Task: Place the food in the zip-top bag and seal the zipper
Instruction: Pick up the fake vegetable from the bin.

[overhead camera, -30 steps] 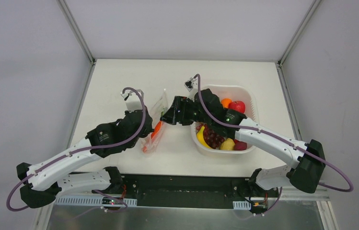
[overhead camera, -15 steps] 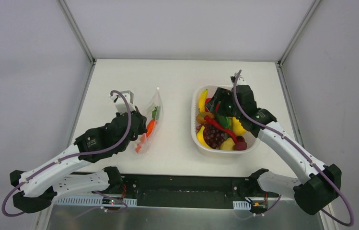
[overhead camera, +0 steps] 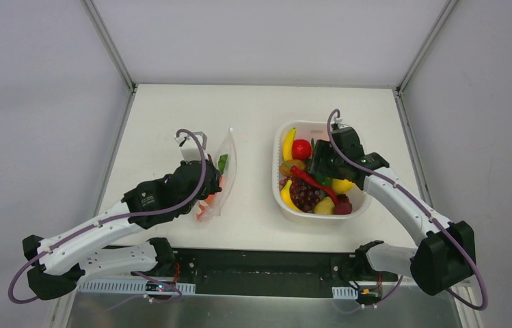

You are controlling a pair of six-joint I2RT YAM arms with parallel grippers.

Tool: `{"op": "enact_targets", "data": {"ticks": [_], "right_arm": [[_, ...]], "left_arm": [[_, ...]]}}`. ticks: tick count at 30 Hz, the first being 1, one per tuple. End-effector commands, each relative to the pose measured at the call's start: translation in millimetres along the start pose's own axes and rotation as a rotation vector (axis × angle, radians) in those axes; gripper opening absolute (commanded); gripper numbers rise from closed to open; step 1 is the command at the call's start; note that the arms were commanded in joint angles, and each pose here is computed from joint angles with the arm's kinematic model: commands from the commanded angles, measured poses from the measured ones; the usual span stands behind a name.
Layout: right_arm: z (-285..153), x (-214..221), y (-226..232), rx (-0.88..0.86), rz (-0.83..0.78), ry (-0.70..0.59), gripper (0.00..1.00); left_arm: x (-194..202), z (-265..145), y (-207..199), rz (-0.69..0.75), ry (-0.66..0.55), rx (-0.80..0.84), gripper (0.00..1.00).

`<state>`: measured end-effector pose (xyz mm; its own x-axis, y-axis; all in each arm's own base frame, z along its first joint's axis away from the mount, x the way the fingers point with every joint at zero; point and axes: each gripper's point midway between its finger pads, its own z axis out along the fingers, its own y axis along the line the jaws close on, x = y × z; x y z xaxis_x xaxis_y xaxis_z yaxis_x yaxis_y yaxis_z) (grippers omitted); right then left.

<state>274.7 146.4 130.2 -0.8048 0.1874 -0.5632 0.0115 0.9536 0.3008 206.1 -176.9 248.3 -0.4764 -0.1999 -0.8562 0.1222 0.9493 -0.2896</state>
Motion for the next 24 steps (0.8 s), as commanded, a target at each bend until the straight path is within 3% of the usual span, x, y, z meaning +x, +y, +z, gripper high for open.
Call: {"op": "enact_targets", "data": {"ticks": [1,17,23,24], "right_arm": [[5,11,-15,0.07,-0.02,0.055,0.63],[10,17,-19,0.085,-0.022,0.077,0.58],[11,22,-18,0.074,-0.023,0.098,0.4],[10,21,-17,0.072,-0.024,0.095,0.31]], "left_arm": [[-4,2,-2,-0.013,-0.018,0.019,0.0],[4,7,-14,-0.008,0.02,0.061,0.0],[2,6,-16,-0.011,0.013,0.076,0.0],[1,6,-15,-0.012,0.011,0.075,0.0]]}}
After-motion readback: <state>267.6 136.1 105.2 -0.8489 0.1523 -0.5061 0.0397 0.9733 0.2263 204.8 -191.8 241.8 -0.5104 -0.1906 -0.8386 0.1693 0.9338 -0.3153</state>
